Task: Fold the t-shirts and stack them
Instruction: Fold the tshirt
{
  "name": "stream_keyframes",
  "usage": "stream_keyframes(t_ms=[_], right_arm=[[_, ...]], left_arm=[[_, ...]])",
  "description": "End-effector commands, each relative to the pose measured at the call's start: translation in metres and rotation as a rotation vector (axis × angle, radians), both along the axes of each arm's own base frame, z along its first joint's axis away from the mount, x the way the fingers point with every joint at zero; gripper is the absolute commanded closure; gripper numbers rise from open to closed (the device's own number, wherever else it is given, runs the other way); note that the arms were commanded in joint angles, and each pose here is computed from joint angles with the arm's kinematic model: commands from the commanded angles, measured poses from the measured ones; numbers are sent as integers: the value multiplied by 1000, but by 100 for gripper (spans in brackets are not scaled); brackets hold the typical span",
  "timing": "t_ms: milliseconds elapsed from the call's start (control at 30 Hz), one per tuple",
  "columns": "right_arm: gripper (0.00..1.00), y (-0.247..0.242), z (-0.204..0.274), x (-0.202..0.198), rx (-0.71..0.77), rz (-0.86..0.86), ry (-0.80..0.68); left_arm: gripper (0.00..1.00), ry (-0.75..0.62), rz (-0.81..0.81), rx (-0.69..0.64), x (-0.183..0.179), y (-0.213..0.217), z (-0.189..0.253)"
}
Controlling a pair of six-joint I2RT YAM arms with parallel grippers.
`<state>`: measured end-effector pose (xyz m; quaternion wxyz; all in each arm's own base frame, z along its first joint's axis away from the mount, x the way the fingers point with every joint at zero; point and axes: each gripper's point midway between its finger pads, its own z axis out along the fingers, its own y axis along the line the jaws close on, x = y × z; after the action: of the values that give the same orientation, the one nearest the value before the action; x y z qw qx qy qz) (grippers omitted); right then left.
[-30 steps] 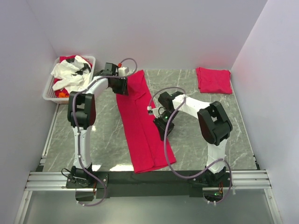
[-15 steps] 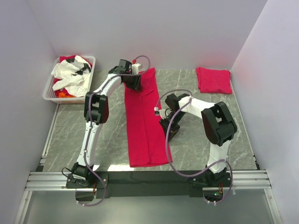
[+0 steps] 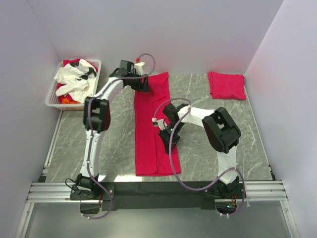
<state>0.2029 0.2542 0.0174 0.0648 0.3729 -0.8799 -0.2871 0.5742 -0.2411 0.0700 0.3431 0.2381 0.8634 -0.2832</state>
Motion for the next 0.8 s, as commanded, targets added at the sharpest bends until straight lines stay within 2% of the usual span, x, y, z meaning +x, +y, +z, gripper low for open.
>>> stream_keyframes(t_ms=[0, 67, 100, 133, 167, 200, 233, 267, 300, 367, 400, 433, 467, 500, 533, 600, 667, 700, 767], right_arm=[[78, 20, -5, 10, 36, -20, -6], [77, 25, 0, 12, 52, -21, 3], [75, 28, 9, 13, 72, -18, -9], [74, 32, 17, 14, 101, -18, -21], [71, 33, 26, 16, 119, -15, -51], [69, 36, 51, 21, 171, -8, -128], [67, 31, 58, 21, 174, -3, -175], [65, 27, 67, 22, 189, 20, -231], [61, 19, 85, 19, 215, 33, -315], [57, 1, 93, 18, 202, 108, -450], [56, -11, 102, 10, 207, 139, -521], [55, -18, 103, 5, 200, 177, -568], [55, -26, 113, 2, 201, 274, -689], [54, -31, 112, -3, 192, 328, -736], [53, -42, 96, -14, 164, 424, -767], [52, -48, 88, -36, 162, 553, -859], [49, -43, 89, -53, 210, 671, -939], [47, -44, 78, -62, 217, 710, -947], [46, -40, 71, -74, 238, 775, -968]], left_arm=[[32, -215, -15, -163, -19, 12, 157], [32, -243, 9, -174, -30, 33, 175], [32, -234, -10, -191, -55, 39, 185], [33, -251, -11, -187, -63, 55, 189], [33, -338, -36, -169, -85, 65, 220], [34, -280, -51, -155, -107, 73, 190], [34, -324, -67, -121, -119, 88, 189], [34, -403, -87, -108, -144, 96, 213], [35, -349, -97, -92, -168, 108, 180], [35, -453, -240, 13, -218, 114, 176], [36, -408, -282, 39, -244, 116, 144], [36, -485, -378, 92, -260, 118, 137], [36, -485, -444, 113, -296, 118, 132], [36, -461, -512, 121, -322, 118, 108], [36, -547, -617, 167, -335, 118, 100], [36, -542, -699, 156, -377, 114, 79], [37, -632, -849, 204, -403, 112, 66], [37, -597, -931, 183, -427, 107, 48], [38, -617, -1003, 180, -443, 101, 37]])
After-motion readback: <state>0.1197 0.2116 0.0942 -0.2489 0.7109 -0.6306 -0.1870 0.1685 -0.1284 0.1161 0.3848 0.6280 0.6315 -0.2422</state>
